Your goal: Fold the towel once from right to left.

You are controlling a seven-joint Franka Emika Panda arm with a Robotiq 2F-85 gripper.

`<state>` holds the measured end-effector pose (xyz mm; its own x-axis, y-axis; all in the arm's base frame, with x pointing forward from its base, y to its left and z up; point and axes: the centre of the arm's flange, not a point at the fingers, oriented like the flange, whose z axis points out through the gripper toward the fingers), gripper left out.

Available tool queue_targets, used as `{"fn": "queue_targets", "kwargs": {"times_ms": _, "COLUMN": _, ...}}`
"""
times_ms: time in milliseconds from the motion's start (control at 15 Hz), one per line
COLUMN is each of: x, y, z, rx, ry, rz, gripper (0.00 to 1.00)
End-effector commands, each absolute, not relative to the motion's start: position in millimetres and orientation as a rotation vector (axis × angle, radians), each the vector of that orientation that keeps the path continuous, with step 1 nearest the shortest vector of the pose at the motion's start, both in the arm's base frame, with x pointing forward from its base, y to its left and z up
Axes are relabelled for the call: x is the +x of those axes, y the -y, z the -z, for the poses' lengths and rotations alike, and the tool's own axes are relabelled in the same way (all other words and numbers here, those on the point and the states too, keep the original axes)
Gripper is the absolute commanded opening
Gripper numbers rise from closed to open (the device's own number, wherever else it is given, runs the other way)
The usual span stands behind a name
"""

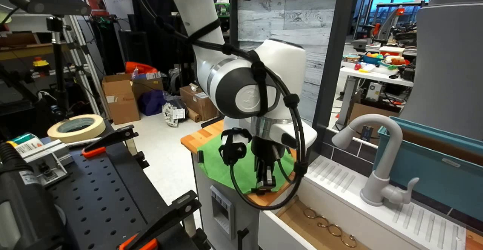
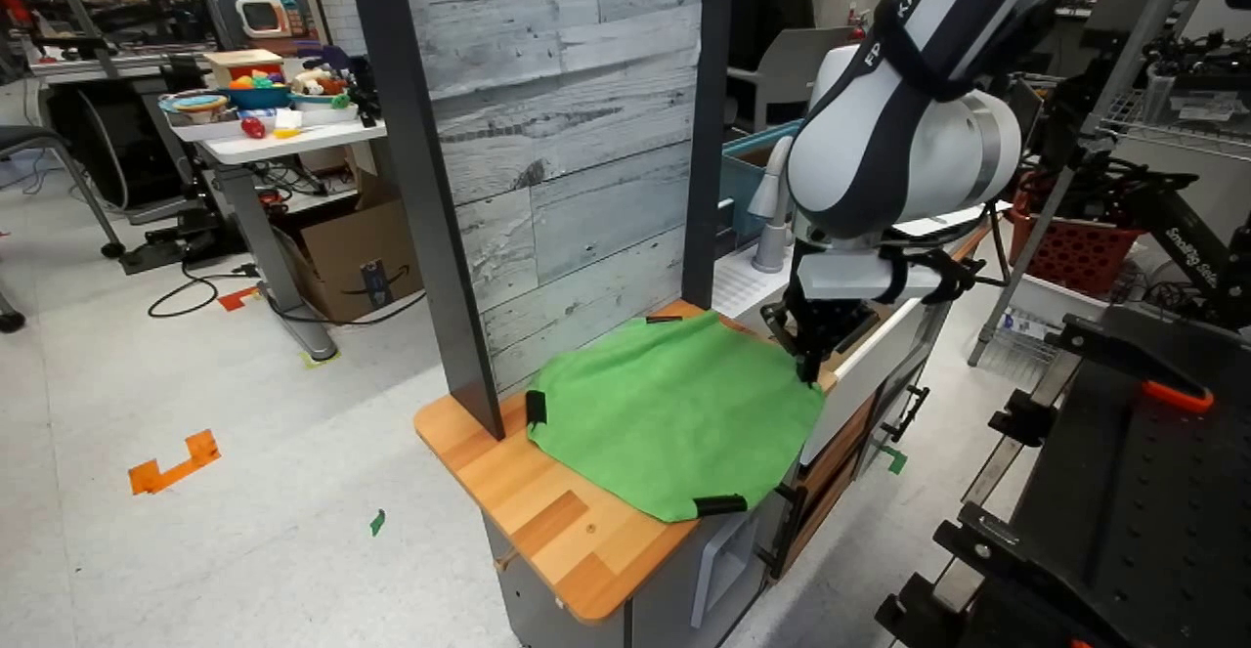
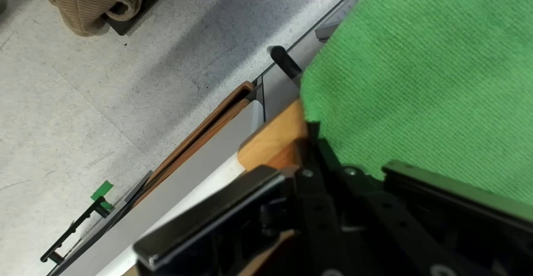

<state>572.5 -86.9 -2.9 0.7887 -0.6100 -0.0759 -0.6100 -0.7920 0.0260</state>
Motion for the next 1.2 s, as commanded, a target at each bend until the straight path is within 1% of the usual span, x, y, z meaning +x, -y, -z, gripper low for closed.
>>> {"fn": "queue_targets", "kwargs": {"times_ms": 0, "x": 576, "y": 94, "z": -13, "rx": 2.976, "ry": 1.09, "rz": 0.156, "gripper": 0.0}}
{"fn": "queue_targets", "kwargs": {"times_ms": 467, "x": 572, "y": 84, "z": -70, "rx": 2.938, "ry": 1.082, "rz": 0.065, "gripper": 0.01}}
{"fn": "queue_targets", "kwargs": {"times_ms": 667, "x": 585, "y": 65, "z": -86, "rx": 2.956, "ry": 1.035, "rz": 0.032, "gripper": 0.01}}
{"fn": "queue_targets", "kwargs": {"times_ms": 1133, "x": 617, "y": -5, "z": -77, "rx": 3.014, "ry": 0.85, "rz": 0.049, "gripper": 0.01}}
